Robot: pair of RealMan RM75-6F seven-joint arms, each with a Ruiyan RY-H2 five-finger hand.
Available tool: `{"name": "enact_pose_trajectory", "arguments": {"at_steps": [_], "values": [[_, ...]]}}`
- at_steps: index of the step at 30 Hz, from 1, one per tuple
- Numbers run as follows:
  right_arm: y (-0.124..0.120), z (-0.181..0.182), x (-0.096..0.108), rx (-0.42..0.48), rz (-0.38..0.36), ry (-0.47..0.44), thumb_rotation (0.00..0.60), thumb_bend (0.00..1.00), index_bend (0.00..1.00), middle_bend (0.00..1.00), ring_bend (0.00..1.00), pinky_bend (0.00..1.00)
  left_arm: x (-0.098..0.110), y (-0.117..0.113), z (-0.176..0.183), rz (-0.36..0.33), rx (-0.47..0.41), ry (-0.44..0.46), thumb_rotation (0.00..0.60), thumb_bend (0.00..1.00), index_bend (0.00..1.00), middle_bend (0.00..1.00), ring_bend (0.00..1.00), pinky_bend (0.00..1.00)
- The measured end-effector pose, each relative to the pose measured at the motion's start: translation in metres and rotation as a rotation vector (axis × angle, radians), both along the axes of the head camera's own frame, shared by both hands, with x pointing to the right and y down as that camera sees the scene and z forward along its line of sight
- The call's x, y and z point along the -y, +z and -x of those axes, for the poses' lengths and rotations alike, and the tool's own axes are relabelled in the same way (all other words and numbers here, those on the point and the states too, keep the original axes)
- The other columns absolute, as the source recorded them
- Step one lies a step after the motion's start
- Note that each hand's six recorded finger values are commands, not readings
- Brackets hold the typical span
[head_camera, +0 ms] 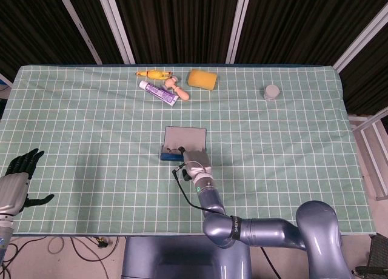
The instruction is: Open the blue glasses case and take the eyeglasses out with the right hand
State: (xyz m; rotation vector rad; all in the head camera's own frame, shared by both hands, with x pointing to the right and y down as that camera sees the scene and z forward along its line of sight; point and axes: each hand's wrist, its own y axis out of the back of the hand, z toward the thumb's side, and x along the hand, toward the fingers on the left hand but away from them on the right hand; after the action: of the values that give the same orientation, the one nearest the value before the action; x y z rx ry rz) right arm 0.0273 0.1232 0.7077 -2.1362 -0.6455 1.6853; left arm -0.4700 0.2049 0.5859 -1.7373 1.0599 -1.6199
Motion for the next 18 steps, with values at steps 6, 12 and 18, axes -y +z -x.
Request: {"name": "enact_pose_trajectory", "arguments": {"at_steps": [6,12,18], "values": [[0.005,0.009,-0.01,0.023,0.037,0.011,0.6,0.54,0.14,0.9,0.98,1.0,0.0,0.001,0.0,0.004,-0.001,-0.001,0.6,0.0,0.0,0.0,0.0,0.0],[0.005,0.02,-0.02,0.061,0.073,0.012,0.6,0.54,0.23,0.9,0.98,1.0,0.0,0.001,0.0,0.003,0.001,-0.002,0.6,0.0,0.0,0.0,0.0,0.0],[-0.006,0.028,-0.029,0.097,0.1,-0.002,0.6,0.54,0.28,0.9,0.98,1.0,0.0,0.001,0.0,0.002,0.001,-0.003,0.6,0.0,0.0,0.0,0.0,0.0]]}}
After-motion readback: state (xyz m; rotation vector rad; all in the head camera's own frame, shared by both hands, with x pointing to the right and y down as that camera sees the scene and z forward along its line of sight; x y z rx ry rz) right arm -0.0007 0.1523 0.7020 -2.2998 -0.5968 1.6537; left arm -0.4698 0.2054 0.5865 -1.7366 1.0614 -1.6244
